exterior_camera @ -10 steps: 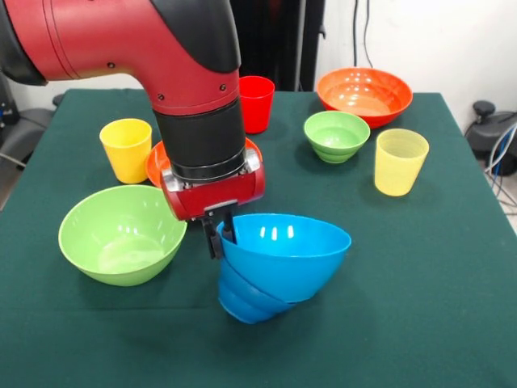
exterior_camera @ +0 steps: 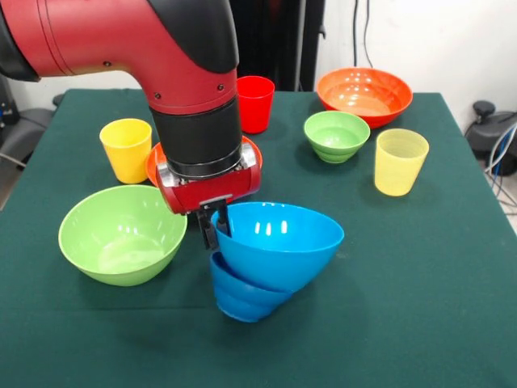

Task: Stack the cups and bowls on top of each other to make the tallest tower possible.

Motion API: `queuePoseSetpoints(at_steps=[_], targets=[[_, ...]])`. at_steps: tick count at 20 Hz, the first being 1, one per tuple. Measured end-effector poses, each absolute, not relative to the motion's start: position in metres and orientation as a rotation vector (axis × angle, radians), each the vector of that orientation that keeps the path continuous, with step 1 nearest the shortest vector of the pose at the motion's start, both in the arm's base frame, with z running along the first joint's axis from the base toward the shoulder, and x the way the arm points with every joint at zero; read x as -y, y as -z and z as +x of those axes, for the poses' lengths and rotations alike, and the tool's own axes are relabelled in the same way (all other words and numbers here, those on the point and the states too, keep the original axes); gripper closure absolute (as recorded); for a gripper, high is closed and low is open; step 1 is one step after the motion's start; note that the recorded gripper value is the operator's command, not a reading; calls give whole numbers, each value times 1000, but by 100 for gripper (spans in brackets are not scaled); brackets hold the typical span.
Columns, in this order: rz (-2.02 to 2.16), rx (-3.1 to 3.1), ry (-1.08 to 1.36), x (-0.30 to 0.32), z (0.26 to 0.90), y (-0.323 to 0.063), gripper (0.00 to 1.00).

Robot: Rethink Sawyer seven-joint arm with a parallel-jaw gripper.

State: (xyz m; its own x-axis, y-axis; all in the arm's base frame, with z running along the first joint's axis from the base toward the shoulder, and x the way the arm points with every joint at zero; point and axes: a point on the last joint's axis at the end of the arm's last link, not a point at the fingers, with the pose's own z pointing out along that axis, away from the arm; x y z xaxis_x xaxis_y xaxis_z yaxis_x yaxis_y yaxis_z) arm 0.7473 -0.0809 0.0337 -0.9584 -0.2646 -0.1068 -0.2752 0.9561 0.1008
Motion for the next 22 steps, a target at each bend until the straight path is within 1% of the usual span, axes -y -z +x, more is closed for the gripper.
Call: queuePoseSetpoints(at_steps=[9, 22], targets=[[-414, -2992, -125, 91, 755, -55, 100], [-397, -2976, -98, 99, 764, -62, 100]])
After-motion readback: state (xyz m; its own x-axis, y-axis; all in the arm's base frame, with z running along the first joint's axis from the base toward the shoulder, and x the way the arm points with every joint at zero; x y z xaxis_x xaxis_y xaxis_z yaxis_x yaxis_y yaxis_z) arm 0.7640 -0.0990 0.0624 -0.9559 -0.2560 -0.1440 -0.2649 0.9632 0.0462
